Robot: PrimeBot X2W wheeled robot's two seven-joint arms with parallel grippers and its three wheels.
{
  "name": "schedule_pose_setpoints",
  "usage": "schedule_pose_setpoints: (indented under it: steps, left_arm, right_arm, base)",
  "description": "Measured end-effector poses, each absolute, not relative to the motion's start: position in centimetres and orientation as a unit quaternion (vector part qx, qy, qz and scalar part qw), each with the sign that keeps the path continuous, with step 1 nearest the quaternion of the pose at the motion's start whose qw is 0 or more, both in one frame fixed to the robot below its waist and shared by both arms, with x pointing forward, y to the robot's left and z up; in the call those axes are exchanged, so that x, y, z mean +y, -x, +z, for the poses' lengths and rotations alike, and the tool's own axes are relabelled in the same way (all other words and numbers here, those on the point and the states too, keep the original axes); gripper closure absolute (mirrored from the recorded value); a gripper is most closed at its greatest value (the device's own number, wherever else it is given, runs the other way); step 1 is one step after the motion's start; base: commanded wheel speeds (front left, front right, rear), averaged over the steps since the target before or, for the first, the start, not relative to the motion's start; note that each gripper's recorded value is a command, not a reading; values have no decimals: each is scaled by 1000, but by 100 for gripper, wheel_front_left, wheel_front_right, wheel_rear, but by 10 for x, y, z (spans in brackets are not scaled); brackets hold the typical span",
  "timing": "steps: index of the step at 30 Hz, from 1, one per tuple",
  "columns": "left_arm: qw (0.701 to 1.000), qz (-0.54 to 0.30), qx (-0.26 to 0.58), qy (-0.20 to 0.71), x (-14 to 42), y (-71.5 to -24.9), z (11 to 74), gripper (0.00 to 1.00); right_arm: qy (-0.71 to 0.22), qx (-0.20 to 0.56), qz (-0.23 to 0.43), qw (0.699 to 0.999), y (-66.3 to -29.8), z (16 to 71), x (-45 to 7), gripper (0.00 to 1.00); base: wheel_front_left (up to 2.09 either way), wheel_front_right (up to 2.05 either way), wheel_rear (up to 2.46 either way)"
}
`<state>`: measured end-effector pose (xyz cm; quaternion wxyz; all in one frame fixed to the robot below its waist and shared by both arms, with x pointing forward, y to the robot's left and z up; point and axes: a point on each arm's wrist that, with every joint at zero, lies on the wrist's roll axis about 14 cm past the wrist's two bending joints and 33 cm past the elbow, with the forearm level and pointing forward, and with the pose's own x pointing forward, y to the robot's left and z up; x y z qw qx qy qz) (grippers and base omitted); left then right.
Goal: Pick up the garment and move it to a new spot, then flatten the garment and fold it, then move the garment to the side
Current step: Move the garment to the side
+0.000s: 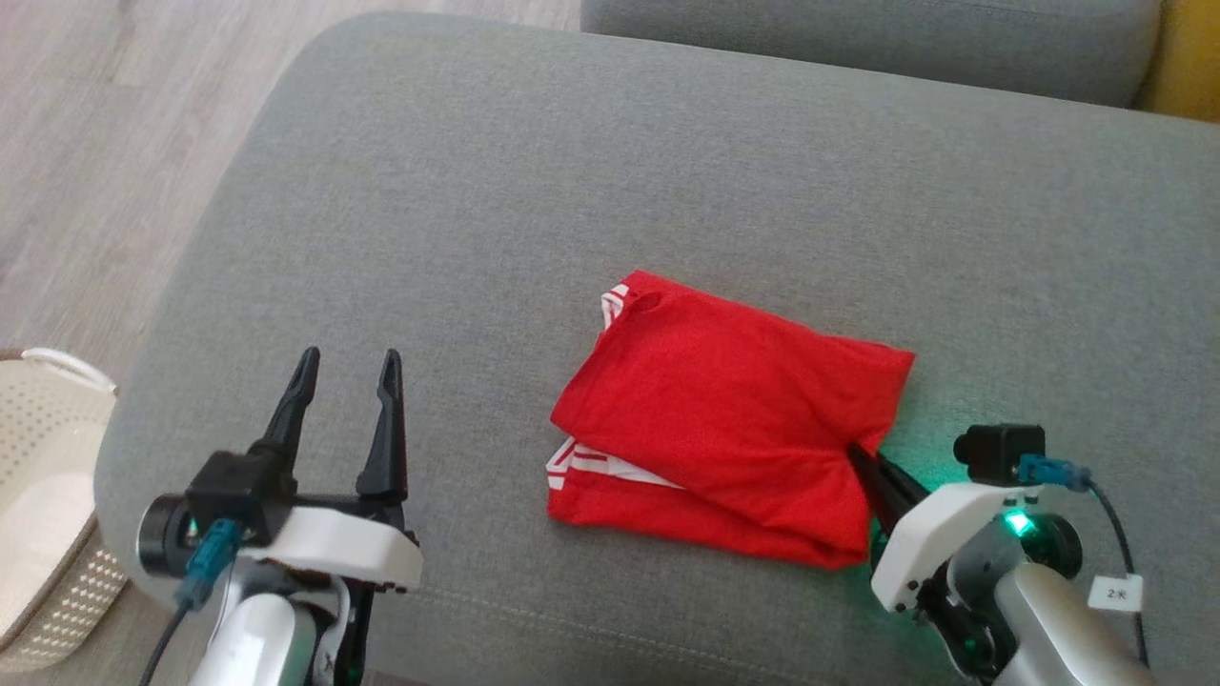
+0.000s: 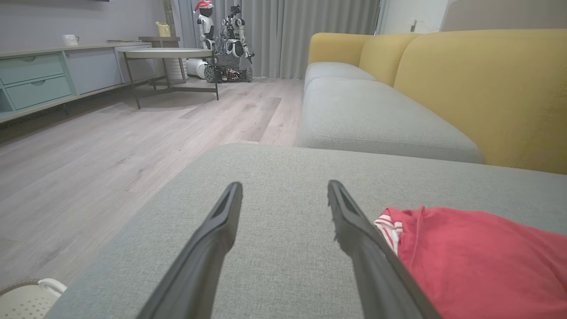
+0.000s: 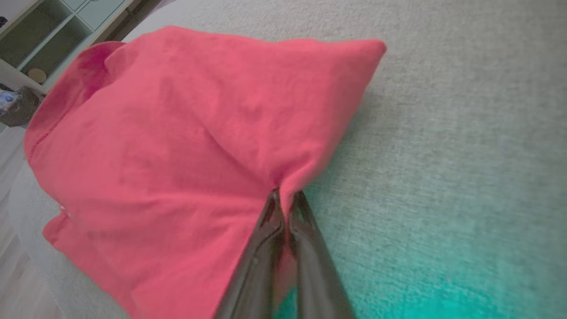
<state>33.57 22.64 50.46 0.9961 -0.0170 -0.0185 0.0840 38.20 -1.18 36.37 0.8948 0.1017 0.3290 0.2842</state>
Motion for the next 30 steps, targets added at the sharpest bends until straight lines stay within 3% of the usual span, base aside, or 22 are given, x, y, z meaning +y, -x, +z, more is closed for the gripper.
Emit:
schedule_pose_setpoints:
  steps: [11,23,30]
  left_arm:
    - [998,34,-43,22,196,-359,516,0]
    - [994,-86,-55,32,123,-411,519,0]
    - [992,-120,-37,35,102,-436,499,0]
  right_arm:
    - [-30,270,247,930,-402,387,-82,100]
    - [62,189,60,978,-462,469,-271,100]
    - [48,152,0,987,-503,493,-316,100]
  base:
    - [0,0,0]
    - [0,0,0]
    - [0,0,0]
